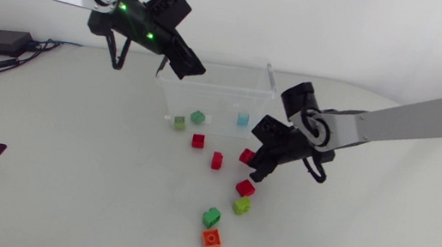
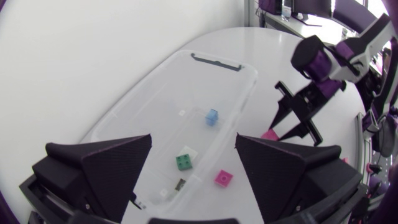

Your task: Pick up the duplo bricks and place them in the container

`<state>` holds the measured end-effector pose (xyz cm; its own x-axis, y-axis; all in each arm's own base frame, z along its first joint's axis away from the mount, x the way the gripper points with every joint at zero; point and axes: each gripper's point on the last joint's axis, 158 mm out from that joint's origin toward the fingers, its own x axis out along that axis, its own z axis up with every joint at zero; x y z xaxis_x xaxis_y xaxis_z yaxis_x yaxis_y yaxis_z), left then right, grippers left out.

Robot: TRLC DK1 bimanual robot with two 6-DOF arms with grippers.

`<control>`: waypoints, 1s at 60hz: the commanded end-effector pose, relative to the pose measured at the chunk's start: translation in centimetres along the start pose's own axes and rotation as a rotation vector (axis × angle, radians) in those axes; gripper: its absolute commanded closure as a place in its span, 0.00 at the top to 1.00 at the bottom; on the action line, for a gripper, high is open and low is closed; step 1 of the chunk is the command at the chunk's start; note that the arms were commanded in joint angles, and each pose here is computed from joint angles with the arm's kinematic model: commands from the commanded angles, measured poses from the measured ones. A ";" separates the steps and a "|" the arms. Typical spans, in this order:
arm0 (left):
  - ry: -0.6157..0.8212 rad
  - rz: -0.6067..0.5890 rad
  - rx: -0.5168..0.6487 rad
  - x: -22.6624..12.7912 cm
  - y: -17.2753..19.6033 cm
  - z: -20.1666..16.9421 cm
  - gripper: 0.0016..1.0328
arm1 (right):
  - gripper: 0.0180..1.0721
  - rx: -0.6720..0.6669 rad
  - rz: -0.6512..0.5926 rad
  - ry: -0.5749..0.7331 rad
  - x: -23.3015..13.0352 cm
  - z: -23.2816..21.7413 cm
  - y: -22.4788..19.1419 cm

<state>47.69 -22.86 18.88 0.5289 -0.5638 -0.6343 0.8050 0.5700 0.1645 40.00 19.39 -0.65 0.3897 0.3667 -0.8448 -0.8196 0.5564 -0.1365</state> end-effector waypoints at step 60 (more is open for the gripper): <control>0.225 -0.169 -0.008 9.5 -14.3 -9.4 0.93 | 0.27 0.064 -0.182 -0.318 -10.7 16.2 -9.8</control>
<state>38.41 -30.06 4.28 0.3172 -0.5131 -0.7976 0.8959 0.4379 0.0746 48.77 21.72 19.01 0.6473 0.4683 -0.6014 -0.7106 0.6561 -0.2540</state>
